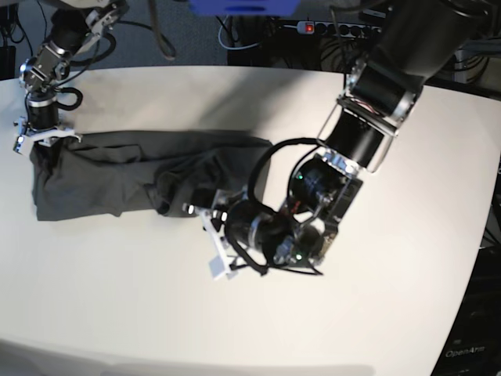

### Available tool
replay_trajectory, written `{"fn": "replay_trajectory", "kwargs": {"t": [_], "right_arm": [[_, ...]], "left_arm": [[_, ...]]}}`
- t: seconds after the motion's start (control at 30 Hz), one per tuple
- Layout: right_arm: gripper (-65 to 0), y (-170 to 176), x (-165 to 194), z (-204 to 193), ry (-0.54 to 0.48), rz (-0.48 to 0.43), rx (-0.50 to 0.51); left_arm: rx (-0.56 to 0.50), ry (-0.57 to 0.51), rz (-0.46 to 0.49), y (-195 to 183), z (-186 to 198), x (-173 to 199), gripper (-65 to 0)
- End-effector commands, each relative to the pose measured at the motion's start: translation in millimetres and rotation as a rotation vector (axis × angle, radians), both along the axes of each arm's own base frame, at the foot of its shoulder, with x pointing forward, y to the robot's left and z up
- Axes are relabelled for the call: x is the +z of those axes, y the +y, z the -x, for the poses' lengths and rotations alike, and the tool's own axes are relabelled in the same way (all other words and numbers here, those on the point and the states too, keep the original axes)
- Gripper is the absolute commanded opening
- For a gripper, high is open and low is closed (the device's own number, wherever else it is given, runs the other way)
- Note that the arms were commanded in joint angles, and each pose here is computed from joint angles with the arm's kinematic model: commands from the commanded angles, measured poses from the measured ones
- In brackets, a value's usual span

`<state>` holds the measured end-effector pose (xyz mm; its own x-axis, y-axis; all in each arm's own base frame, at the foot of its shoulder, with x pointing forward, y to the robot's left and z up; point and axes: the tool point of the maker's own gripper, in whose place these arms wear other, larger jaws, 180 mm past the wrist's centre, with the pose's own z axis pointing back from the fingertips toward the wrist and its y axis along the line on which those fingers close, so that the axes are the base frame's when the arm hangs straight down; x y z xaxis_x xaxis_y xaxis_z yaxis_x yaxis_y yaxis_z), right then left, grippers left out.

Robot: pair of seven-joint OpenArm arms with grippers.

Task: Fold the T-shirt properly
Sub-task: 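Drag the folded end with the left gripper toward the right gripper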

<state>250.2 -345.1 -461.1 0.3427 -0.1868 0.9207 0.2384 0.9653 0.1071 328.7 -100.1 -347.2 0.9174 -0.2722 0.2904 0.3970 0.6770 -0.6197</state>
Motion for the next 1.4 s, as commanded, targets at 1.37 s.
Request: {"fn": "replay_trajectory", "kwargs": {"t": [1.37], "right_arm": [[-64.9, 34.0, -65.0, 45.7, 0.341, -0.035, 0.106]], "left_arm": [[0.028, -0.162, -0.231, -24.0, 7.6, -59.0, -63.0]]}}
